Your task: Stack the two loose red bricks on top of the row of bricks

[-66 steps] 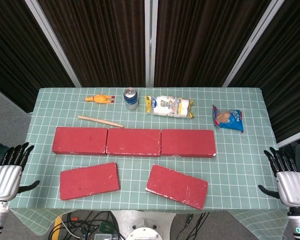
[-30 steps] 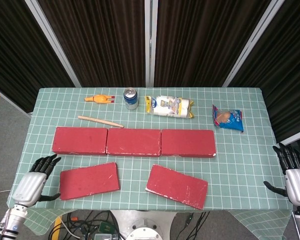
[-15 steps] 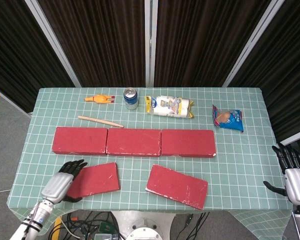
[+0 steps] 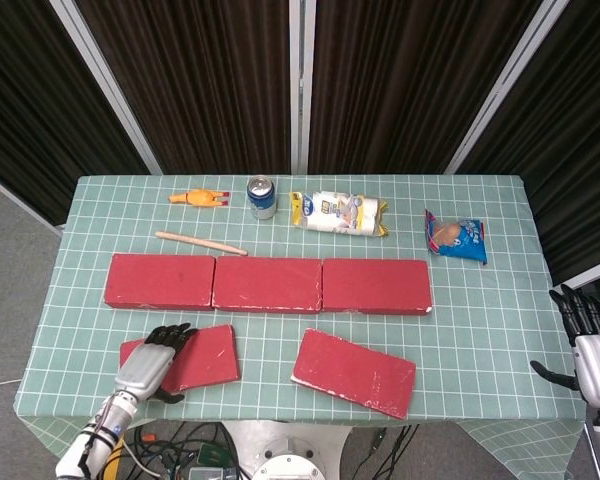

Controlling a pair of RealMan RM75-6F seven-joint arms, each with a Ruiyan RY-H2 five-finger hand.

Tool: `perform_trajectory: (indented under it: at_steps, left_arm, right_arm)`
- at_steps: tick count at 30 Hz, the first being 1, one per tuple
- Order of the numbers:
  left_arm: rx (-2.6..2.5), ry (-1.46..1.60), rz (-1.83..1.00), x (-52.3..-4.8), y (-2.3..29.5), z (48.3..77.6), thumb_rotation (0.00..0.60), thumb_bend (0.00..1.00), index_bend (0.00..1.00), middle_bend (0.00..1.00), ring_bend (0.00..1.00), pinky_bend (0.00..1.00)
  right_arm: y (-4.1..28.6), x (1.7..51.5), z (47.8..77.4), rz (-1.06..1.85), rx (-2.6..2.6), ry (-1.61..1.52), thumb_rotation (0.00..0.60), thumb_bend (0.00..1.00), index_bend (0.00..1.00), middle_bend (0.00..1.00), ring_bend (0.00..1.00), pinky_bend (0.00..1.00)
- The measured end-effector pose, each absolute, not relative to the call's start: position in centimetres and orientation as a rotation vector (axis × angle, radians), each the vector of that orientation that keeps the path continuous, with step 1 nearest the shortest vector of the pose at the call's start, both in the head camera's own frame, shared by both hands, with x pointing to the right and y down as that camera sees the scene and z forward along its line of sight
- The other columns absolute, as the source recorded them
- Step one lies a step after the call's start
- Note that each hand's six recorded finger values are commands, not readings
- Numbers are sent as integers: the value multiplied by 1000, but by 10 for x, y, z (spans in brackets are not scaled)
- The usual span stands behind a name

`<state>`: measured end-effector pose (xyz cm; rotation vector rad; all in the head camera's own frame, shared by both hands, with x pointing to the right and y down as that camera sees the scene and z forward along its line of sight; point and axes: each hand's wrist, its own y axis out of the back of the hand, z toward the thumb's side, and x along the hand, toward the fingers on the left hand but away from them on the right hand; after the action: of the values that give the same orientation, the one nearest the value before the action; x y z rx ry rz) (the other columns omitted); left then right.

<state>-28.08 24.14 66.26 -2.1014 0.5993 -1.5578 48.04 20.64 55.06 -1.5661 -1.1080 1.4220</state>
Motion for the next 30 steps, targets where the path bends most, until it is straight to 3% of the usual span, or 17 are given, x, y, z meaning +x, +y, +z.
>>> perform_trajectory:
  at_steps: [30]
  left_arm:
    - [-2100,604,-1585,-265,232,684,600,0,23,1,24,0]
  right_arm:
    - [207,489,553,1437,-1564,-1121,600,0,0,0,0,0]
